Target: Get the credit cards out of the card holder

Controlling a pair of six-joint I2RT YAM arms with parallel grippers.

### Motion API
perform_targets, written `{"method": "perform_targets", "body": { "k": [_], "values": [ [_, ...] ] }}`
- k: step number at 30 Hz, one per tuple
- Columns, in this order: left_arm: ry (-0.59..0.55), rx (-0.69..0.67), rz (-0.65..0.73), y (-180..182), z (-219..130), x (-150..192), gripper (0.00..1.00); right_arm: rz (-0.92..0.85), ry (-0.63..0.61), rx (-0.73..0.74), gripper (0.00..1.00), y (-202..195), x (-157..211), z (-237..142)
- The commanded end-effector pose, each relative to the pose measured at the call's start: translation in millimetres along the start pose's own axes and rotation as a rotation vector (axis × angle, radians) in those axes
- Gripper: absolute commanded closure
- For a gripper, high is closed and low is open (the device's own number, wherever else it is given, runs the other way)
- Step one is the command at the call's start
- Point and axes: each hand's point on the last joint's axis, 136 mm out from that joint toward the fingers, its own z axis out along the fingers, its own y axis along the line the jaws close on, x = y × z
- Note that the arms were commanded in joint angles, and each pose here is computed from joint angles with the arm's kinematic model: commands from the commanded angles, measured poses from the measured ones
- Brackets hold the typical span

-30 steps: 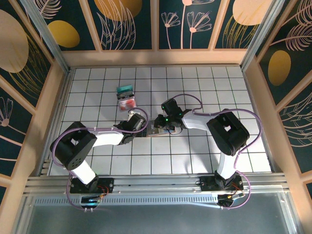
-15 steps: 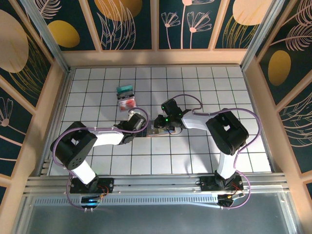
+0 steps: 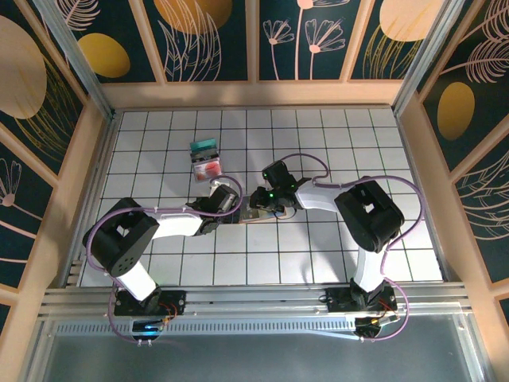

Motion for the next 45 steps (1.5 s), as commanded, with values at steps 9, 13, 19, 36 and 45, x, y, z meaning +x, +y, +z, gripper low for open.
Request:
{"method": "perform_targets", "body": {
  "k": [9, 13, 19, 36, 45],
  "values": [
    [0.059, -0.040, 0.051, 7, 7, 14, 0.01, -0.001, 0.028, -0.185, 0.70, 26, 8, -4],
    [0.065, -0.046, 0.053, 9, 8, 16, 0.01, 0.000, 0.016, -0.243, 0.71, 32, 4, -13],
    [0.063, -0.051, 0.056, 10, 8, 16, 0.01, -0.008, 0.004, -0.302, 0.72, 38, 3, -22],
    [0.061, -0.062, 0.054, 12, 7, 16, 0.01, -0.012, -0.016, -0.071, 0.69, 5, 5, -9],
    [0.062, -0.061, 0.057, 11, 7, 14, 0.01, -0.012, -0.005, 0.046, 0.65, -11, 11, -1]
  ]
}}
